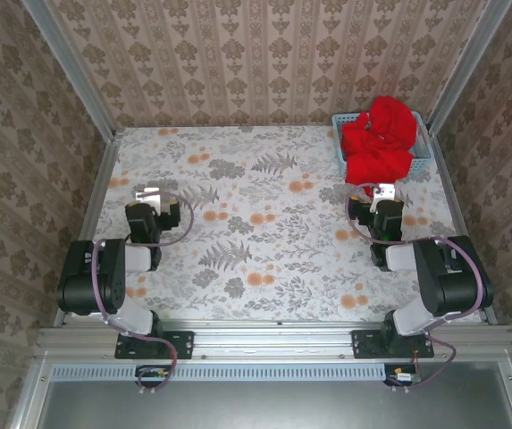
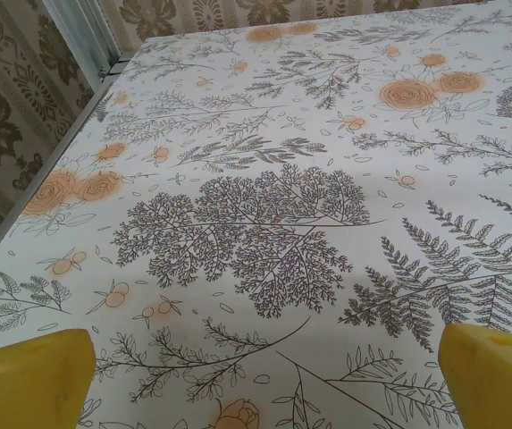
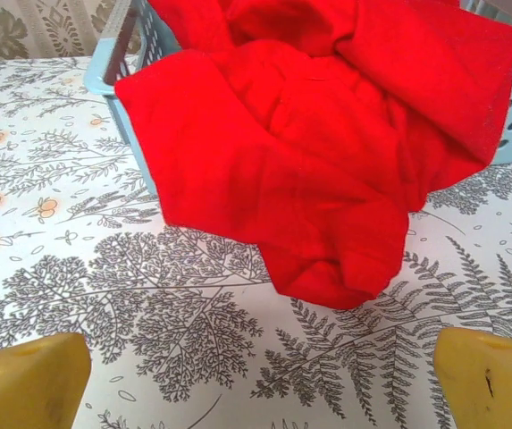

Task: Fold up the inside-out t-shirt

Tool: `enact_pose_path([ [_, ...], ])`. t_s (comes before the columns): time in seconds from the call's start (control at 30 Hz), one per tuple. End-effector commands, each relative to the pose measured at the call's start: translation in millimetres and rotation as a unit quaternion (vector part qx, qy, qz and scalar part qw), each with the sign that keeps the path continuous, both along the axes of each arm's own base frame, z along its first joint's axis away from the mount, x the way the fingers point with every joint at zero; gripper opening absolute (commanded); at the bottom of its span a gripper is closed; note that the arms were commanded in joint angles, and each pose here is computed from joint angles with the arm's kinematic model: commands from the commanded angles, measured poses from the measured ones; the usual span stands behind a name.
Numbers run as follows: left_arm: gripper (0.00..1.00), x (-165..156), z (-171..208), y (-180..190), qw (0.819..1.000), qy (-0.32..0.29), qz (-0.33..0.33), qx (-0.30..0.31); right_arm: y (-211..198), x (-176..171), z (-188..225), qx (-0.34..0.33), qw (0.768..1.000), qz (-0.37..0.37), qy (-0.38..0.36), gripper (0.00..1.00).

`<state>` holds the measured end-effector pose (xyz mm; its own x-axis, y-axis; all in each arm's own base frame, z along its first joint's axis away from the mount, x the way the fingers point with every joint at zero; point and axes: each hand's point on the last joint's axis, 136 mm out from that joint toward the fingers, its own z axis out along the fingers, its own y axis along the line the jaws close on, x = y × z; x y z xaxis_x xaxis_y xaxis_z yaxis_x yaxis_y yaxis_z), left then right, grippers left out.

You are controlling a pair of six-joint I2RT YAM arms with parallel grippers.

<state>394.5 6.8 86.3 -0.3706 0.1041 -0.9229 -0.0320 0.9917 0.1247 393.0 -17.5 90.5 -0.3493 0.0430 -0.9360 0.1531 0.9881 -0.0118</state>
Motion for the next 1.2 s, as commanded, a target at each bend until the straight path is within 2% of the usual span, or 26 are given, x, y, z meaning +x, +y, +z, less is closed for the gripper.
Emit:
enact_pose_path([
  [0.0, 1.00, 5, 9, -4, 1.000, -0.014, -0.008, -0.006, 5, 5, 8, 0.001, 1.000, 0.015, -0.010, 1.00],
  [0.8, 1.00, 4, 10, -4, 1.000, -0.017, -0.004, -0.002, 5, 5, 9, 0.000, 1.000, 0.016, -0.011, 1.00],
  [1.03, 1.00, -16, 54, -23, 0.998, -0.051, -0.022, 0.043, 20, -5, 26, -0.014, 0.998, 0.051, -0.034, 1.00],
  [1.17, 1.00, -34, 88, -36, 0.995, -0.087, -0.034, 0.026, 28, -16, 50, -0.026, 0.996, 0.065, -0.059, 1.00],
])
